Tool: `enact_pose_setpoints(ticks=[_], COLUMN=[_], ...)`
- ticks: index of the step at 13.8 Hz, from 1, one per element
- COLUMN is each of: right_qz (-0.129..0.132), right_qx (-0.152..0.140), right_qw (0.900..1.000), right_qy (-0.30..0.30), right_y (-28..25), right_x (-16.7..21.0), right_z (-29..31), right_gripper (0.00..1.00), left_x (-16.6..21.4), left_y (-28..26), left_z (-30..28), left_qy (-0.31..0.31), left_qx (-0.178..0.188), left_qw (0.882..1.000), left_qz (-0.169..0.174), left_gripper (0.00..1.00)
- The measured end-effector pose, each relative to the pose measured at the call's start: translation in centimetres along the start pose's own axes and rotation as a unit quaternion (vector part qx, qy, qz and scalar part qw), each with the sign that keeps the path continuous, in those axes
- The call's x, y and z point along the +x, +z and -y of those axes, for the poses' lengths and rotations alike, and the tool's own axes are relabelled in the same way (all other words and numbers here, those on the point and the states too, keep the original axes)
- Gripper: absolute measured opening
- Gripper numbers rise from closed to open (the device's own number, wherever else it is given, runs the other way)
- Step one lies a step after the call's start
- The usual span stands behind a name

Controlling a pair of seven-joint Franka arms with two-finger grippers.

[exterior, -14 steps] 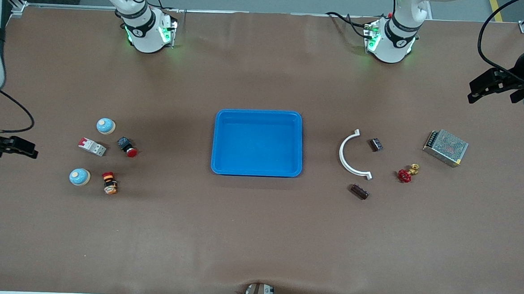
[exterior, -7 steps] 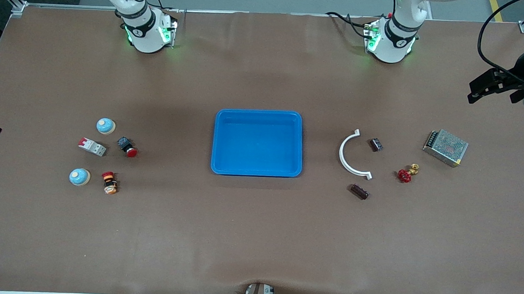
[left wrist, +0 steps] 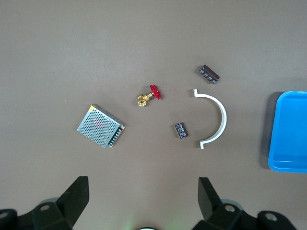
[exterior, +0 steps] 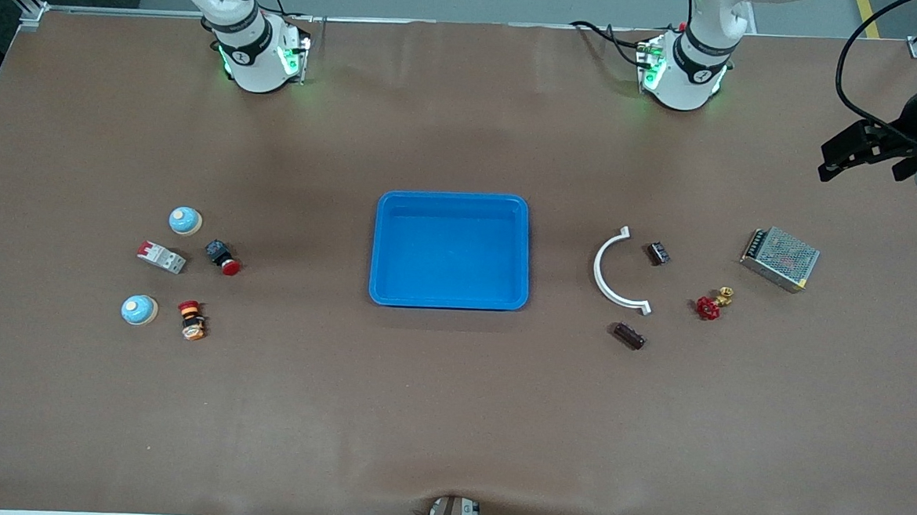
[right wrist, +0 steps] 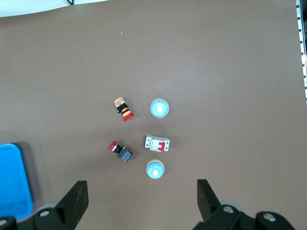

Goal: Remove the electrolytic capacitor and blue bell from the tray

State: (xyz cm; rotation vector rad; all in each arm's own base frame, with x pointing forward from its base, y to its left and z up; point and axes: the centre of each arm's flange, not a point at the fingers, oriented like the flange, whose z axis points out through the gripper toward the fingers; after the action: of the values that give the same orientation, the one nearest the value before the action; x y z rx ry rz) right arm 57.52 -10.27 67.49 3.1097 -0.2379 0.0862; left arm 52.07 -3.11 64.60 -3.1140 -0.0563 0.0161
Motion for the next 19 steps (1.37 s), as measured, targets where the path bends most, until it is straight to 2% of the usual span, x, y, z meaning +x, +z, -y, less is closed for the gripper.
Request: enact_pose_setpoints(ticks=[7, 19], right_qz=[0.004, 0.01], right_qx=[0.002, 0.003], right_qw=[1.0, 0.999], right_qy=[-0.023, -0.037], right_y=[-1.1, -0.2], right_x=[-3.5, -3.6], right_z=[3.0, 4.8], right_gripper=[1.0, 1.0], left_x=[0.0, 0.2], left_y=[0.0, 0.0], left_z=[0.4, 2.0], left_qy=[-0.004, -0.019], left_qx=[0.0, -0.001], left_qw=[1.0, 1.0], left_qz=[0.0, -0.003], left_gripper=[1.0, 1.0])
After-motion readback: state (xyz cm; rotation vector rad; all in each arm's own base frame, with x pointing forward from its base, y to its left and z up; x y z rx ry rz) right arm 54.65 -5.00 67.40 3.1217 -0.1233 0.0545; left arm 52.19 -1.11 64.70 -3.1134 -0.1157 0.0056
